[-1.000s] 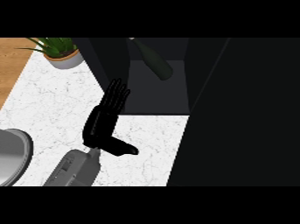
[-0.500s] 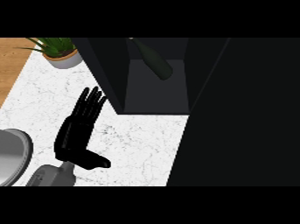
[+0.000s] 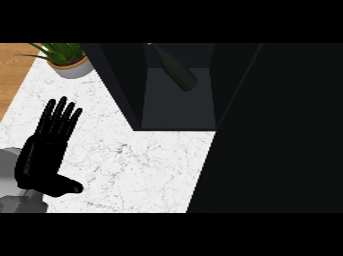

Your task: Pick up the wine, place it into the cabinet and close the cabinet

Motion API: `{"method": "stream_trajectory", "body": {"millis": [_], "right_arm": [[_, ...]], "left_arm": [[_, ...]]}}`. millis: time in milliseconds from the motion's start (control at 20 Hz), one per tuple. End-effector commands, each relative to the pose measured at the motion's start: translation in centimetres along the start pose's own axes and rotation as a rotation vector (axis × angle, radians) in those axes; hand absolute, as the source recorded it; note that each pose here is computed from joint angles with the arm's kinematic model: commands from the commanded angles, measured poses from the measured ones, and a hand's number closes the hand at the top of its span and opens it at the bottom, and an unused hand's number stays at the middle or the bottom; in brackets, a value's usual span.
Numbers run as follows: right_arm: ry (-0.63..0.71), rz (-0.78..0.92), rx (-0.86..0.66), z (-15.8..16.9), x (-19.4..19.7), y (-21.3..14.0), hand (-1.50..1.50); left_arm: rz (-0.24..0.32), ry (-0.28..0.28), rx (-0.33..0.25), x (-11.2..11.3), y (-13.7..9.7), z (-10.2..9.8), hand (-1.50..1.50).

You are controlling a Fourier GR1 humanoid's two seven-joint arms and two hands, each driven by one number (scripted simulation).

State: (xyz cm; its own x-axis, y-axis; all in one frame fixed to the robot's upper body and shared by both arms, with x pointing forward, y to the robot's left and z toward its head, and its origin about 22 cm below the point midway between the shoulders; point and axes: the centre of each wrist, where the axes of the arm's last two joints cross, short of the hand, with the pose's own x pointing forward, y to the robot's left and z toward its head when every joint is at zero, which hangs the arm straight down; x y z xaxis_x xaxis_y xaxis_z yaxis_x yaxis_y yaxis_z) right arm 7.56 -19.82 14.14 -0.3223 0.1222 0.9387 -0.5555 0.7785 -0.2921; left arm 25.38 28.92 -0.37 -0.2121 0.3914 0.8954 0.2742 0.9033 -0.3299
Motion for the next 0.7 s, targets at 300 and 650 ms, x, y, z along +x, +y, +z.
{"method": "stream_trajectory", "body": {"millis": [300, 650], "right_arm": [[-0.122, -0.152, 0.067, -0.1, 5.0, 1.1, 1.5], [-0.154, -0.18, 0.09, -1.6, 4.3, 1.1, 1.5]], "left_arm": [[-0.018, -0.018, 0.023, 2.9, 4.6, 1.7, -1.5], [-0.034, -0.029, -0.003, 4.9, 5.2, 0.1, -1.5]]}}
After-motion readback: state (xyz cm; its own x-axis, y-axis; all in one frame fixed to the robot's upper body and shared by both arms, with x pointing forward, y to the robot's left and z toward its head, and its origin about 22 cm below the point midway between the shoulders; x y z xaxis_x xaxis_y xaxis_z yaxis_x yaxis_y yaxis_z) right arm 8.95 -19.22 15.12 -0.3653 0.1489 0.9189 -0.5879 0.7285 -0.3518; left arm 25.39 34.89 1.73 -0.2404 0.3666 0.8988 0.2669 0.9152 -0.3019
